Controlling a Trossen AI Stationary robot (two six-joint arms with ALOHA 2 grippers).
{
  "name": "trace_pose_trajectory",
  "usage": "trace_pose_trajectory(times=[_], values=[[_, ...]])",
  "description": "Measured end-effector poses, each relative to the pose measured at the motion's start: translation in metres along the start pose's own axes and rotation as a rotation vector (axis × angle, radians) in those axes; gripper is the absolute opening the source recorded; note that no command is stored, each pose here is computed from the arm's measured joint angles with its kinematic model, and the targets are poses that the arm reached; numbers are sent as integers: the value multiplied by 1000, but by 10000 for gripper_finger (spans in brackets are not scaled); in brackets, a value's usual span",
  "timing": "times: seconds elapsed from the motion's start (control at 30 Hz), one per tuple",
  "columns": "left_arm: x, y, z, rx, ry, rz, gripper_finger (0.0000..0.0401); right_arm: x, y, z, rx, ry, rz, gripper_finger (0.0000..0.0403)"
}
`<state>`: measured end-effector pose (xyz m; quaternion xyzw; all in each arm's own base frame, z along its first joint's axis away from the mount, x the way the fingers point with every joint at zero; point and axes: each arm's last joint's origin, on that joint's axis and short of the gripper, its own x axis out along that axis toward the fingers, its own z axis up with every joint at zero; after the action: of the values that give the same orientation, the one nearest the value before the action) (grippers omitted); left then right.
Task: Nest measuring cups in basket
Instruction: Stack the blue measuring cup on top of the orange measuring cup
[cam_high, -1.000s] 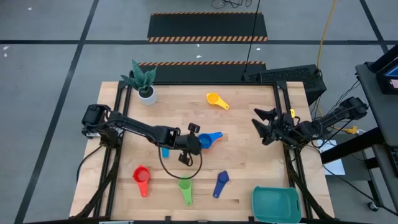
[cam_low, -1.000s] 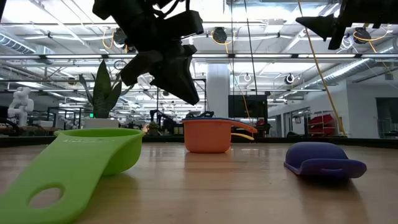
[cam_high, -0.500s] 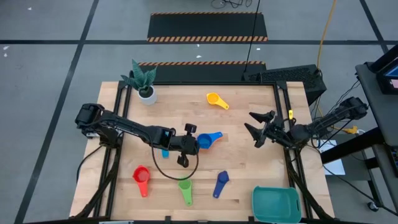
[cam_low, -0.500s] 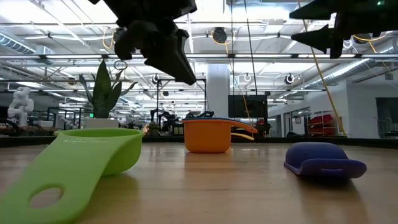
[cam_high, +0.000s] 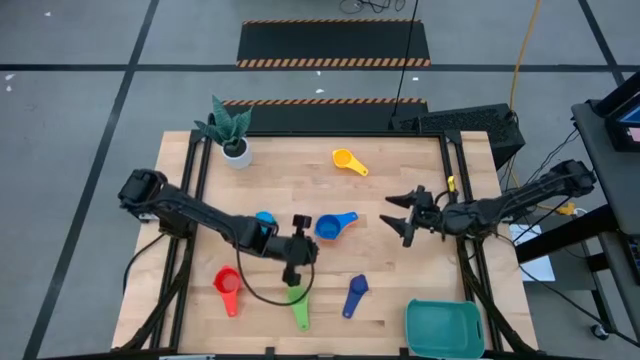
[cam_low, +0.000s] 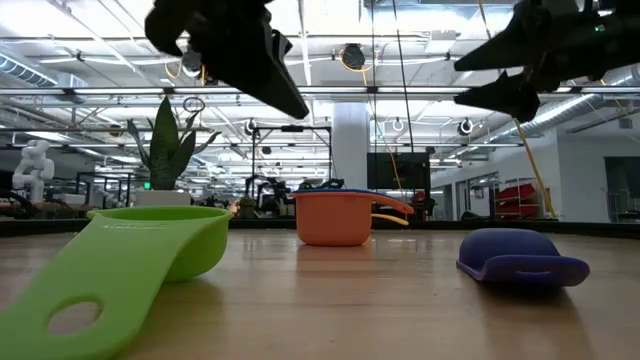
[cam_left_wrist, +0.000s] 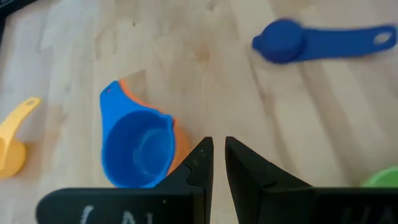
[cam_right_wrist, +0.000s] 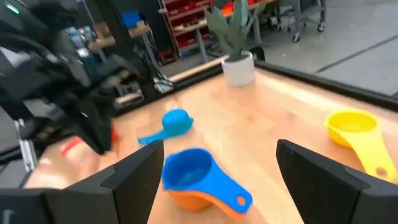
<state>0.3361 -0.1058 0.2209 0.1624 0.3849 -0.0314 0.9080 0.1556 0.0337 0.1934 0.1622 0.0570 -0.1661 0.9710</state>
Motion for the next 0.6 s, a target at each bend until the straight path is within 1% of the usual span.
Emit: trace_pose_trajectory(times=[0.2, 0.47, 0.6], values=[[-4, -11, 4, -50, -36, 32, 47, 0, -1, -7, -34, 79, 24, 312], [-7, -19, 7, -74, -73, 4, 47, 6, -1, -15, -98, 165, 83, 318], [-6, -19, 7, -74, -70, -26, 47, 17, -5, -22, -131, 203, 54, 318]])
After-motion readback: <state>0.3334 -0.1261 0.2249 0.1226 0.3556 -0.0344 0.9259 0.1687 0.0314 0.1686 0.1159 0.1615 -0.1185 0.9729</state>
